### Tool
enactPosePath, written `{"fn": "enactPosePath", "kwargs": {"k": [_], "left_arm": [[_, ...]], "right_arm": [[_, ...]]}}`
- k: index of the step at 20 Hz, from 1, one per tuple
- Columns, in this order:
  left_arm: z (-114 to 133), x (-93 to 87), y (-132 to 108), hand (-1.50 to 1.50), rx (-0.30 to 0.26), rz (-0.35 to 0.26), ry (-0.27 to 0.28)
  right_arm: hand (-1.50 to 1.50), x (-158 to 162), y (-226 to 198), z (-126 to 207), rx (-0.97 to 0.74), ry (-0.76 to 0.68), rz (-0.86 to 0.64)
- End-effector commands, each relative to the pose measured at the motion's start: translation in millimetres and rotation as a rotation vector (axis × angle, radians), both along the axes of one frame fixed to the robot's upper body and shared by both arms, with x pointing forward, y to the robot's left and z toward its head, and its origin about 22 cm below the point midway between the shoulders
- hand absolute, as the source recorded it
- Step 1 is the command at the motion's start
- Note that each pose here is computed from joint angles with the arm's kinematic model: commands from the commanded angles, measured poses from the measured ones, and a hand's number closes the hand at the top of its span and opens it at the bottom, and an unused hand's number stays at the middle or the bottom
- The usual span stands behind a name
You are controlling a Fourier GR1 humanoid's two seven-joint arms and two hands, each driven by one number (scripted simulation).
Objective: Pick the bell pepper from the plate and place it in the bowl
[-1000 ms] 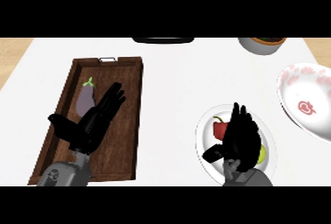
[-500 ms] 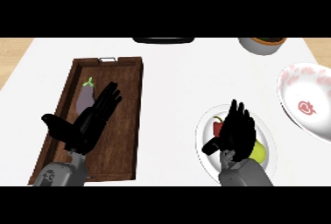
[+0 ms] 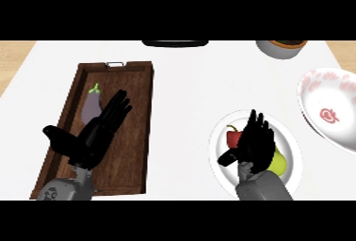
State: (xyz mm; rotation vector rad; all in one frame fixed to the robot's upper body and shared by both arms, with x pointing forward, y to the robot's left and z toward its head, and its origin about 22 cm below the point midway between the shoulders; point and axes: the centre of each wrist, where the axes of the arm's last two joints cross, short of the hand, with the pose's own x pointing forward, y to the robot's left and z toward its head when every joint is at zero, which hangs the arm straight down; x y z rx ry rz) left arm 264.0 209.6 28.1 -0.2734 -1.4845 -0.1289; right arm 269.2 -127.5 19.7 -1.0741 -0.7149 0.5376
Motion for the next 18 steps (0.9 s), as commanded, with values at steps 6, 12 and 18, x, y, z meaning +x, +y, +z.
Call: {"fn": "enactPosePath", "kwargs": {"k": [6, 12, 18], "left_arm": [[-8, -16.5, 11, 0.0, 0.009, 0.001, 0.005], [6, 0.5, -9, 0.0, 0.015, 0.013, 0.006], [7, -4.7, -4, 0.0, -0.005, 0.002, -0.016]], "right_arm": [[1.5, -2, 3, -23, 0.041, -0.049, -0.123], [1.5, 27, 3, -21, -0.041, -0.072, -0.041], [1.5, 35, -7, -23, -0.071, -0.041, -0.005]]}}
